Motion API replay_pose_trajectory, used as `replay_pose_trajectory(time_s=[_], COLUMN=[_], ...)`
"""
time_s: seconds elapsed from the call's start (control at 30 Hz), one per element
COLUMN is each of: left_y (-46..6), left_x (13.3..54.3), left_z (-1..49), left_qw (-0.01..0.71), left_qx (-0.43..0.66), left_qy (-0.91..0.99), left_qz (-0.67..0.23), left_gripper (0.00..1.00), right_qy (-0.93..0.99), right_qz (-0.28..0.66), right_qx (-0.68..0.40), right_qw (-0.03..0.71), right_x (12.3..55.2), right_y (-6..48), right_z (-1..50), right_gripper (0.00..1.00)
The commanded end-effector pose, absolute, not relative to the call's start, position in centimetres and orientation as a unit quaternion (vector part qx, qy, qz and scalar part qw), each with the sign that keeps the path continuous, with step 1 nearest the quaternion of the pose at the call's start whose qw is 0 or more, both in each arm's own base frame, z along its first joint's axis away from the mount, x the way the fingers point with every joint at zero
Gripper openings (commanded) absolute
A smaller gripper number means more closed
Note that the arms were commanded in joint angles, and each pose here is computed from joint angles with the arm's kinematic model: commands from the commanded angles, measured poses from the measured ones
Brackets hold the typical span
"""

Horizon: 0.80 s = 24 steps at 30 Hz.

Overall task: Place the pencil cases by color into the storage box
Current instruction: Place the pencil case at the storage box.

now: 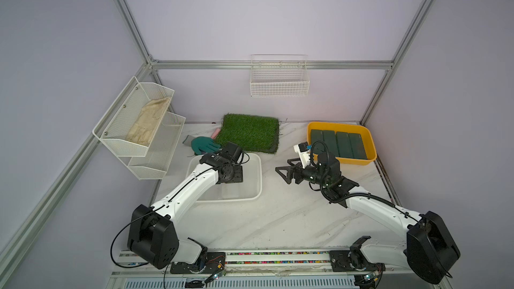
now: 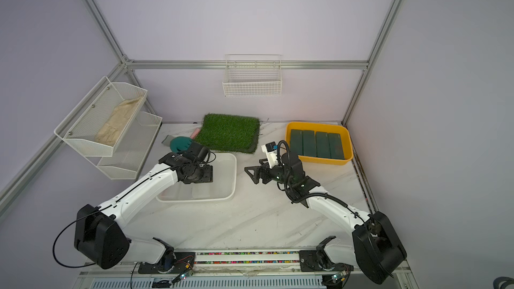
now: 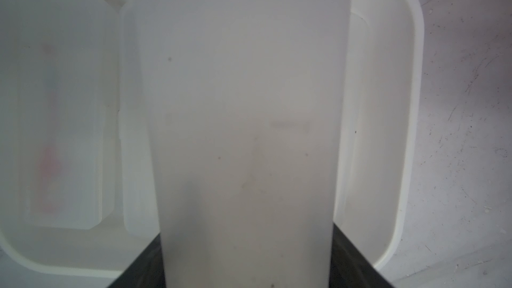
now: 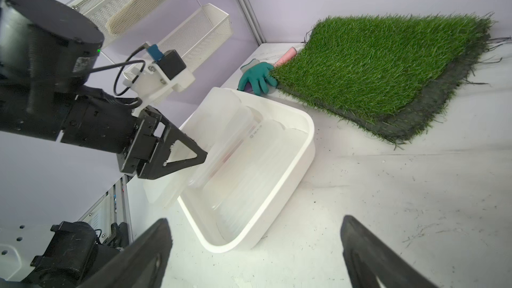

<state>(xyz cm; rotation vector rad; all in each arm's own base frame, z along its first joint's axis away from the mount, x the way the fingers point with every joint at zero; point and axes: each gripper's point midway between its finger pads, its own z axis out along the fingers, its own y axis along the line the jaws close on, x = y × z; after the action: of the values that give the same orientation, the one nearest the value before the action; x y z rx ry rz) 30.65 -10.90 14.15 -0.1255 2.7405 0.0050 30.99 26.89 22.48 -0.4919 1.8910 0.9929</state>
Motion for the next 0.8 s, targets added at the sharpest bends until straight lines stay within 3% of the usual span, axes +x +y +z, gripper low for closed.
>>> replay_pose_trajectory(time_s=[0.0,0.77], left_y=[-11.2,-10.0], left_x=[32.0,34.1], left_z=[13.1,8.1], left_qw=[0.198,0.153], left_qx=[-0.030,-0.028], left_qy=[0.980,0.988], left_qz=[-0.003,0.007], left_gripper=[0.61,0.61], right_qy=[0.749,0.755], right_qz=[0.408,0.391], right_qx=[-0.207,-0.206], right_qw=[0.479,0.485], right_x=[31.2,31.3], right_y=[27.2,26.7], right_z=[23.4,22.7], right_gripper=[0.96,0.96])
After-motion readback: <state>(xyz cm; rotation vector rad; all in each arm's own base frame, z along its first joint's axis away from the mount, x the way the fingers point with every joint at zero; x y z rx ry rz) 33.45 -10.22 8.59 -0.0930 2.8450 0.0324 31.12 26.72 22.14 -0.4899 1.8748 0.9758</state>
